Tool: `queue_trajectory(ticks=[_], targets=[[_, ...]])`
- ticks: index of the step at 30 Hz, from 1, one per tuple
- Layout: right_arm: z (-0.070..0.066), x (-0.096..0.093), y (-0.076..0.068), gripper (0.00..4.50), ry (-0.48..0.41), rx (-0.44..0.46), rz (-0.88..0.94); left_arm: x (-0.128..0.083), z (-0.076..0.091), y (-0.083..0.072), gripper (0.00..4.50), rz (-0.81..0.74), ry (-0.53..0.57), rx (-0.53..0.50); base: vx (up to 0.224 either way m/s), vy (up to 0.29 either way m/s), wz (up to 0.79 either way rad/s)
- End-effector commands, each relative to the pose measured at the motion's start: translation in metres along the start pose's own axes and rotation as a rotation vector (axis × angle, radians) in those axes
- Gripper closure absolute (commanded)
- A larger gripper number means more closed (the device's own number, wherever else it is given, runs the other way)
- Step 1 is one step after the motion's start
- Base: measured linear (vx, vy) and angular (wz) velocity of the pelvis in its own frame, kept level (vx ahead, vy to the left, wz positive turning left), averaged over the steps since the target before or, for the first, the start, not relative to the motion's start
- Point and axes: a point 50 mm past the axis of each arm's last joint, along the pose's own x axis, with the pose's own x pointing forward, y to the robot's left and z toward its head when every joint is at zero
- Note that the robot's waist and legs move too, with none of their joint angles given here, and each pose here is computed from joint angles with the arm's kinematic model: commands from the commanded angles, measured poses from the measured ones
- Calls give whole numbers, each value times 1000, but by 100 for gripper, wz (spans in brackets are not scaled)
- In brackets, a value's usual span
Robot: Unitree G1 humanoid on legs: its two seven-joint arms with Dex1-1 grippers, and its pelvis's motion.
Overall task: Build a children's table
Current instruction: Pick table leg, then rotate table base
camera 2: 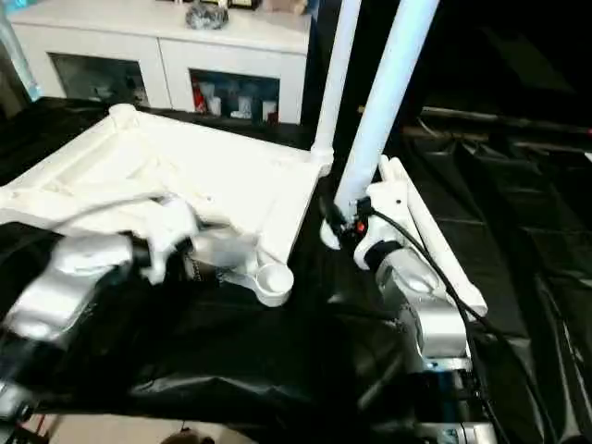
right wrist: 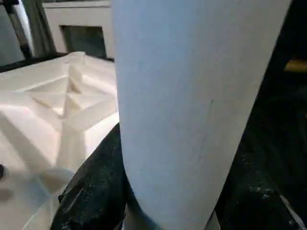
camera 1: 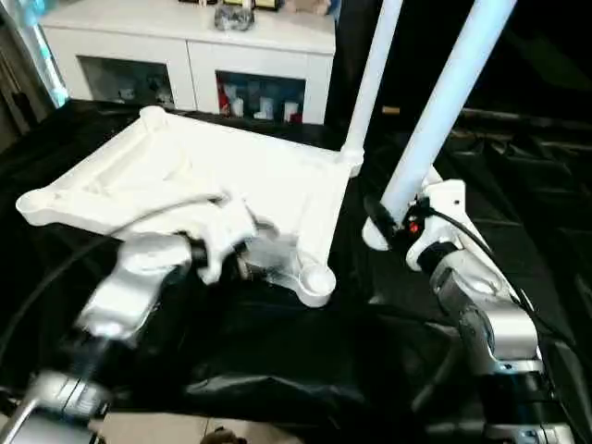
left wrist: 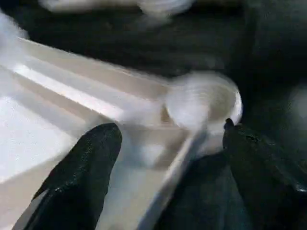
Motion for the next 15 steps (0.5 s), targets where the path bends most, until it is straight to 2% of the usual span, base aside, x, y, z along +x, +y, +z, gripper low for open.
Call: queue_trajectory(ticks=[1, 3, 5, 6, 7, 9, 12, 15], targets=[[15, -2, -2, 258, -44, 16, 7, 0, 0, 3, 62, -45, 50, 73, 0, 0, 0], [14, -4, -2, 258, -41, 30, 18, 1, 0, 10, 62, -69, 70, 89, 0, 0, 0], [8, -7, -4, 258, 18, -64, -19, 0, 3, 20, 62, -98, 78, 98, 0, 0, 0], [6, -9, -3, 258, 32, -85, -8, -1, 5, 25, 89, -112, 74, 106, 0, 0, 0], [5, -10, -2, 258, 34, -88, -3, -2, 6, 27, 97, -115, 72, 109, 0, 0, 0], [6, -11, 2, 258, 26, -94, 26, -2, 8, 31, 102, -154, 77, 115, 0, 0, 0], [10, -11, 3, 258, -26, -153, 22, -3, 11, 34, 142, -212, 80, 109, 0, 0, 0], [11, -12, 5, 258, -37, -173, 29, -3, 11, 36, 156, -263, 95, 119, 0, 0, 0]])
